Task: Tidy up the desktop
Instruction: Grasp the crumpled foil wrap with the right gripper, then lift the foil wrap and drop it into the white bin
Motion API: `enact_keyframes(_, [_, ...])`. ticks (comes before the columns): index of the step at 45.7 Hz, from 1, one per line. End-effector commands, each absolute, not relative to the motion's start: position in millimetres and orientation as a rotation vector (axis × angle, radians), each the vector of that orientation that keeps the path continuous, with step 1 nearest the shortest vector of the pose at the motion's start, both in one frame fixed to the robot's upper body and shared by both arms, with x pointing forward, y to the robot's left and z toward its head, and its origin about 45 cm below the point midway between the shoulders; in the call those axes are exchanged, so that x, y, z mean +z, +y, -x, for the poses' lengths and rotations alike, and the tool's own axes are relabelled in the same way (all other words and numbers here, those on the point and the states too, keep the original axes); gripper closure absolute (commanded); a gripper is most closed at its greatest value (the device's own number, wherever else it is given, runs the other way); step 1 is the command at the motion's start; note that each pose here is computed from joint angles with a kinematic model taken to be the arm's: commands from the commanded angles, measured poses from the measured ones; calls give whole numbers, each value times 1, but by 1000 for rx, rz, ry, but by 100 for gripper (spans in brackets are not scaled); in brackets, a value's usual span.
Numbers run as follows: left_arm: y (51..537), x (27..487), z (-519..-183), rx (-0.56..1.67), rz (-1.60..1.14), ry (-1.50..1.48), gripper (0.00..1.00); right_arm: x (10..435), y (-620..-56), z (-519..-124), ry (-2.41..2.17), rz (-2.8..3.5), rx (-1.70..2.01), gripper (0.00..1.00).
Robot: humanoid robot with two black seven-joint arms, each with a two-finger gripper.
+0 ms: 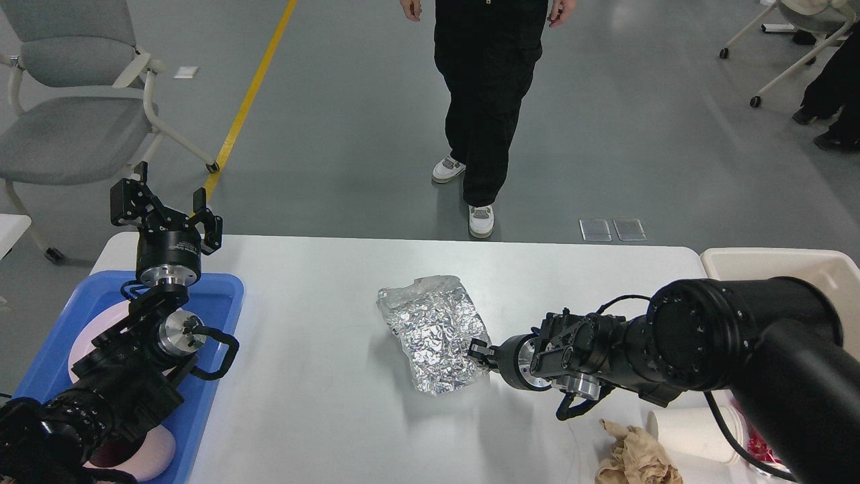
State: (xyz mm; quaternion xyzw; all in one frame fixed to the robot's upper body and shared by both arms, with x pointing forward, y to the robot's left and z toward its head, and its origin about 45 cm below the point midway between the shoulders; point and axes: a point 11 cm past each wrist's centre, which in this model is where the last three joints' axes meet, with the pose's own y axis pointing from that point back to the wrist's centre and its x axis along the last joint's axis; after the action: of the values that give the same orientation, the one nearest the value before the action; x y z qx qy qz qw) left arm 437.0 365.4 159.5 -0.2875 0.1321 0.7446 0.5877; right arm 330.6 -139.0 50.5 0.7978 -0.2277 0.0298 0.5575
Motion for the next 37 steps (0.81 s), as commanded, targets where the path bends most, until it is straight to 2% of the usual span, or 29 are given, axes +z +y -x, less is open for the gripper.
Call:
enact_keyframes(1, [366, 159, -437, 1736, 671, 308, 4, 52, -139, -332, -543, -1881, 78, 100])
enact_keyframes(9, [366, 159, -437, 1736, 671, 308, 4, 62, -145, -339, -548, -1871, 92, 100])
enact_keyframes(17, [366, 159, -437, 1736, 671, 308, 4, 107, -176, -364, -585, -1828, 126, 100])
enact_keyframes(24, [366, 159, -437, 1736, 671, 308, 4, 184, -210, -375, -531, -1767, 225, 100])
enact_keyframes(32, [366, 159, -437, 1737, 670, 308, 4, 302, -213, -361, -388, -1810, 287, 100])
enact_keyframes(37, [367, 159, -436, 1738, 669, 308, 4, 336, -208, -353, -364, -1842, 274, 100])
